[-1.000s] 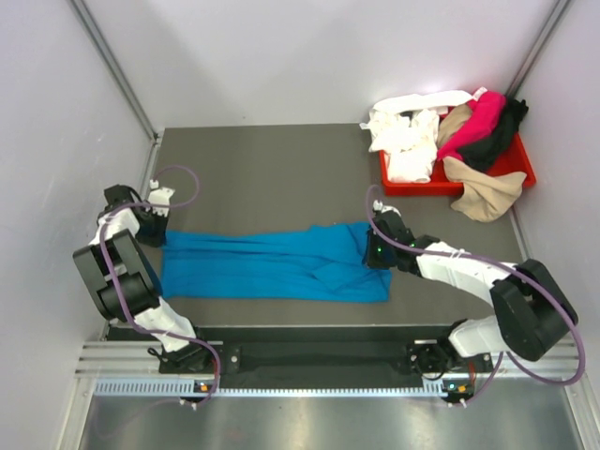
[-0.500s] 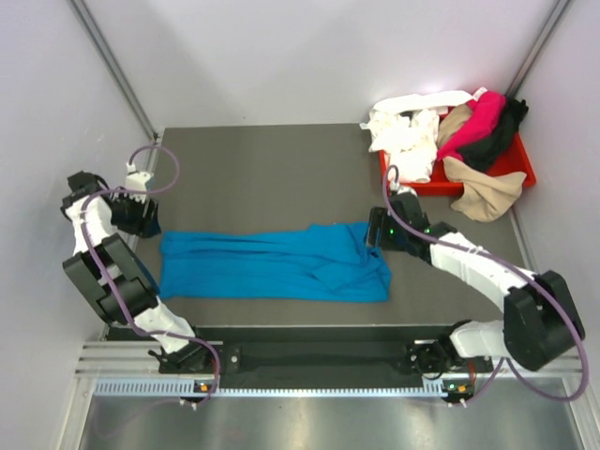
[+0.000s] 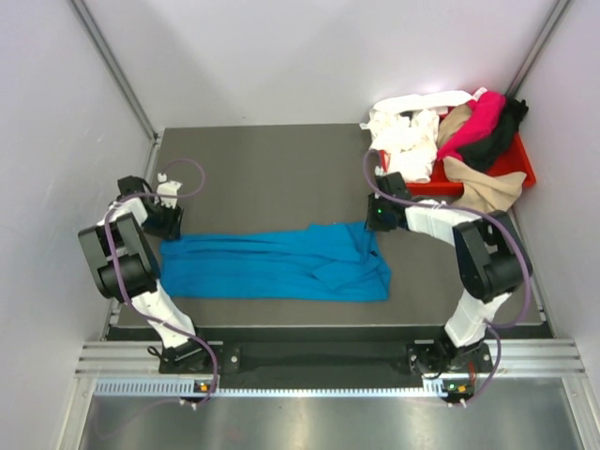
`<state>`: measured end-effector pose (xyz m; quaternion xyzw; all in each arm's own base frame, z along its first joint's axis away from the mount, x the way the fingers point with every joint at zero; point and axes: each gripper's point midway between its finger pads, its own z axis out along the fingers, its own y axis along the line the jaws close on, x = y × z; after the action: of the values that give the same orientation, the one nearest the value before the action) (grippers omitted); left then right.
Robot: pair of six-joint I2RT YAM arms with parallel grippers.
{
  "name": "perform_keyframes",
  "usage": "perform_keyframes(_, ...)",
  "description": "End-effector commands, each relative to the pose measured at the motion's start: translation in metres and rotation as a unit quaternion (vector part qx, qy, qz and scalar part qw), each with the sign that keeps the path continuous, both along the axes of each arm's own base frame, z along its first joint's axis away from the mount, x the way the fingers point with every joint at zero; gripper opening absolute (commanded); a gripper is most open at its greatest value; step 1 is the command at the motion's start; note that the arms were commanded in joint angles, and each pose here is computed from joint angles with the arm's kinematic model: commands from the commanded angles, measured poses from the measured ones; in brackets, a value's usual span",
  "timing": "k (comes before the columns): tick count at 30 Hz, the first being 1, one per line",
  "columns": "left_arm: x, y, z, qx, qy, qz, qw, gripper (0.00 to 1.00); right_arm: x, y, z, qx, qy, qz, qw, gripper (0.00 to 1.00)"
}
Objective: Fold and stack the t-shirts
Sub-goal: Fold the tshirt
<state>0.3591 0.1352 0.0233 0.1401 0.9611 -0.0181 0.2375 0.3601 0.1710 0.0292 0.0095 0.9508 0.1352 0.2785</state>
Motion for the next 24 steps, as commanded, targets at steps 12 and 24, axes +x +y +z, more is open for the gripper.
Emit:
perform_keyframes(12, -0.108, -0.052, -0.025, -0.023, 0.087, -0.118, 0.989, 0.0, 0.161, 0.091, 0.032, 0.067, -0.077, 0.056, 0.993, 0.0)
perform_keyframes(24, -0.173, -0.188, -0.006, -0.088, 0.136, -0.344, 0.925, 0.0, 0.277, 0.163, 0.033, 0.199, -0.163, 0.009, 0.966, 0.0)
